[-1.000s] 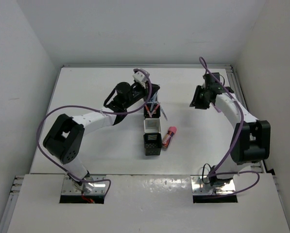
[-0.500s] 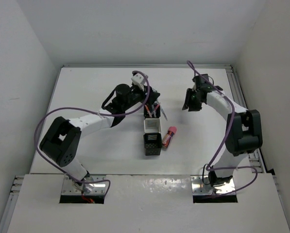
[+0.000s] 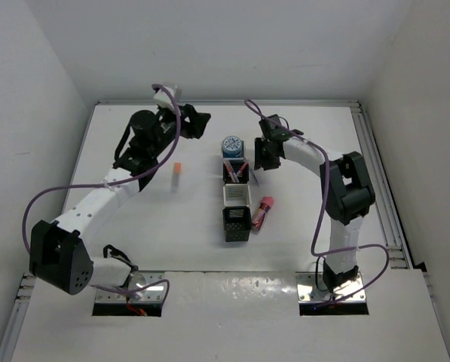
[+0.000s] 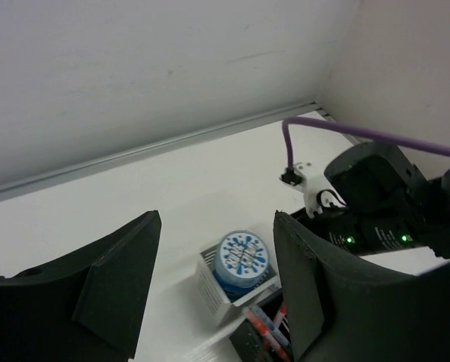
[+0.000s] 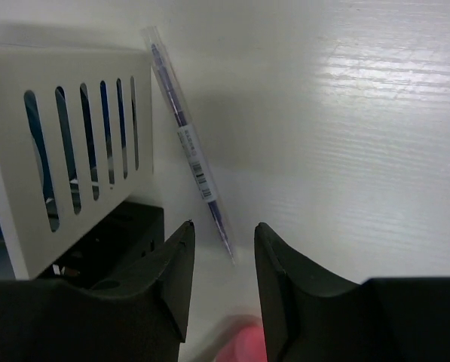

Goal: Sort the stationery into containers
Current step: Grab a piece of stationery with the right arm

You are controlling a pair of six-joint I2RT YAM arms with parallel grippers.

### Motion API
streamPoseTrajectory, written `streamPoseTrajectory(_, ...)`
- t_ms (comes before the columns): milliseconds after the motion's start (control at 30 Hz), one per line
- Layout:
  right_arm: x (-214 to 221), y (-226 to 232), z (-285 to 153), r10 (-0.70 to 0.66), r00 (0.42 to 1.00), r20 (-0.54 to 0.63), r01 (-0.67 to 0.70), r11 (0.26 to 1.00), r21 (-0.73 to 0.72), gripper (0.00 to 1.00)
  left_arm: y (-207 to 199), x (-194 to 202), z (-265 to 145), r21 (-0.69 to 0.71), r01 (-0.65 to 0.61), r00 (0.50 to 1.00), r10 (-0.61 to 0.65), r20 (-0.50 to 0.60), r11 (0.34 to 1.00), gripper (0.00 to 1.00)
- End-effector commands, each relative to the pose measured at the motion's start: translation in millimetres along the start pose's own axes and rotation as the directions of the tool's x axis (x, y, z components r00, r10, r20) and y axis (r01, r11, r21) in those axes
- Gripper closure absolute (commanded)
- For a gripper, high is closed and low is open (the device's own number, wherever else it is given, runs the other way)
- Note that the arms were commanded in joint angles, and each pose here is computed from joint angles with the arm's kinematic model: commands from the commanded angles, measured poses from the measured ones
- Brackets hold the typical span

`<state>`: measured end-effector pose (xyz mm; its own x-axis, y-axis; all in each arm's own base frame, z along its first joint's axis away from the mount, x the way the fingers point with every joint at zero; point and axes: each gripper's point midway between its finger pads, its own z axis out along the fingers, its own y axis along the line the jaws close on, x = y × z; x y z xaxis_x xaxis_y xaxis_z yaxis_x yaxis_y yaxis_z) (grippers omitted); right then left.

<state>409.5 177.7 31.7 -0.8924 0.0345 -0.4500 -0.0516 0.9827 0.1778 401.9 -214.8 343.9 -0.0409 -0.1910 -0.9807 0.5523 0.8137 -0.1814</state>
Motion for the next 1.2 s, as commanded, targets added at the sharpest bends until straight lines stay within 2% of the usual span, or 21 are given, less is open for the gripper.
streamPoseTrajectory(0,-18,14,6,0.013,0.998,0.057,-0.014,1.000,0.012,0.63,21,-12,-13,-0.063,0.026,1.000,-0.026,0.001,0.998,0.33)
streamPoseTrajectory(267,1,15,25,0.030,1.000,0.006,-0.030,0.997,0.068,0.61,45,-15,-22,-0.109,0.067,0.998,-0.066,0.010,0.992,0.33)
streamPoseTrajectory(467,16,-2,32,0.034,0.999,-0.028,-0.030,0.990,0.141,0.66,52,-18,-24,-0.116,0.072,0.997,-0.070,0.021,0.991,0.34)
streamPoseTrajectory(567,22,-16,34,0.045,0.998,-0.049,-0.035,0.980,0.194,0.72,55,-19,-23,-0.118,0.074,0.997,-0.071,0.025,0.990,0.34)
streamPoseTrajectory(600,27,-21,34,0.050,0.996,-0.072,-0.033,0.977,0.209,0.77,55,-19,-22,-0.116,0.077,0.997,-0.074,0.025,0.990,0.34)
streamPoseTrajectory(633,29,-26,34,0.055,0.995,-0.084,-0.035,0.975,0.221,0.87,55,-20,-22,-0.115,0.074,0.997,-0.072,0.027,0.991,0.34)
streamPoseTrajectory(733,34,-45,31,0.079,0.988,-0.134,-0.043,0.968,0.248,0.99,57,-21,-23,-0.120,0.066,0.998,-0.063,0.027,0.991,0.34)
streamPoseTrajectory(900,41,-82,9,0.101,0.978,-0.181,-0.051,0.964,0.261,1.00,60,-17,-27,-0.122,0.042,0.999,-0.042,0.002,0.992,0.34)
streamPoseTrajectory(1167,89,-119,-34,0.072,0.944,-0.323,0.014,0.967,0.255,1.00,62,-9,-41,-0.117,-0.023,0.998,0.015,-0.067,0.993,0.34)
